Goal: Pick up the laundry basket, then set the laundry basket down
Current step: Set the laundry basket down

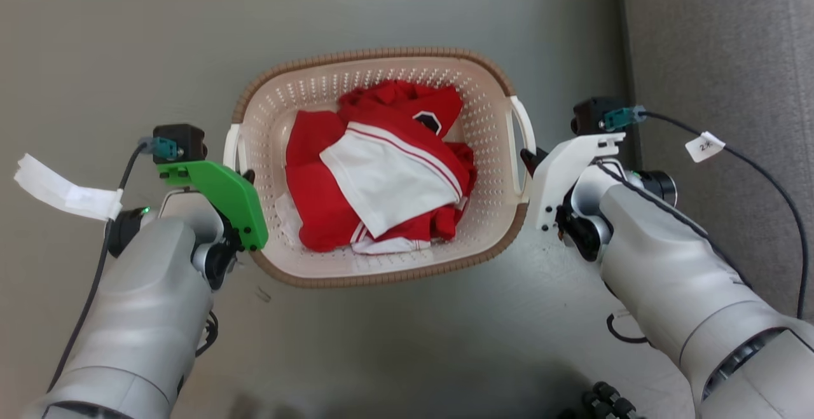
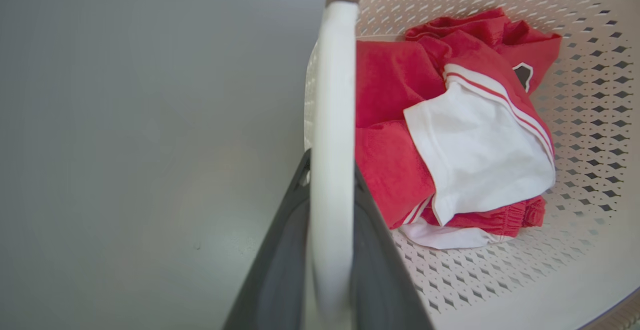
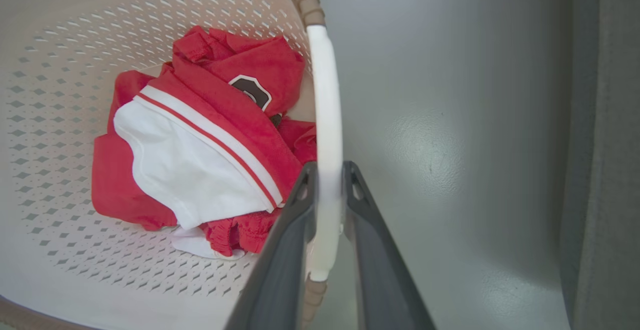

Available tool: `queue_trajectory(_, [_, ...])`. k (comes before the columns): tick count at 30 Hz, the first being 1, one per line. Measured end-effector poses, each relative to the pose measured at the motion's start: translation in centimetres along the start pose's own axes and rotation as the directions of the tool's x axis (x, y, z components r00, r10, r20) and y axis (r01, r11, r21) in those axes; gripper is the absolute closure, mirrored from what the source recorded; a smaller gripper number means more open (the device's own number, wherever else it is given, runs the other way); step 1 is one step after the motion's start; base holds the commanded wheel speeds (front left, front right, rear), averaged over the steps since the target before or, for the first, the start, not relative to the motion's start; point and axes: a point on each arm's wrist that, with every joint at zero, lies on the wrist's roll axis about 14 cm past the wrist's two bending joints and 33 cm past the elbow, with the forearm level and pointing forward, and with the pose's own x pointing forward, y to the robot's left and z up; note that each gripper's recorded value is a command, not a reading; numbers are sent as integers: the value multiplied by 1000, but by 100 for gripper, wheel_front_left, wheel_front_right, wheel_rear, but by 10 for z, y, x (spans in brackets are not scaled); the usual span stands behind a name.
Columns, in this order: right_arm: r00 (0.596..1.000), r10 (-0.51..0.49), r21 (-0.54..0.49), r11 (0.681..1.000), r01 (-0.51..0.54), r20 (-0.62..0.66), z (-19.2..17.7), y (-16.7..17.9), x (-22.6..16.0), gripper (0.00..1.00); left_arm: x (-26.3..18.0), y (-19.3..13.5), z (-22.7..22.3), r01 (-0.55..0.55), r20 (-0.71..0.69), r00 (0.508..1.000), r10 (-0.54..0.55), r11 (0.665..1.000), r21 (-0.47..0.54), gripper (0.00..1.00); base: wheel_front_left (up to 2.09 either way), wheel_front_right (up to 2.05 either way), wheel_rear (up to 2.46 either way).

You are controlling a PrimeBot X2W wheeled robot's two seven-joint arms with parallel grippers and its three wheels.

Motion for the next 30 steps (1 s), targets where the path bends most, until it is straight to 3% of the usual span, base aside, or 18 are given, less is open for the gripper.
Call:
queue_trajectory(13, [999, 16, -8, 1000, -16, -48, -17, -3, 40, 100, 30, 25, -18, -24, -33, 999, 22, 999, -37, 100, 0, 0, 0])
queue_trajectory(30, [998, 43, -12, 999, -44, -47, -22, -4, 57, 100, 42, 38, -32, -43, -63, 997, 41, 998, -38, 100, 0, 0, 0])
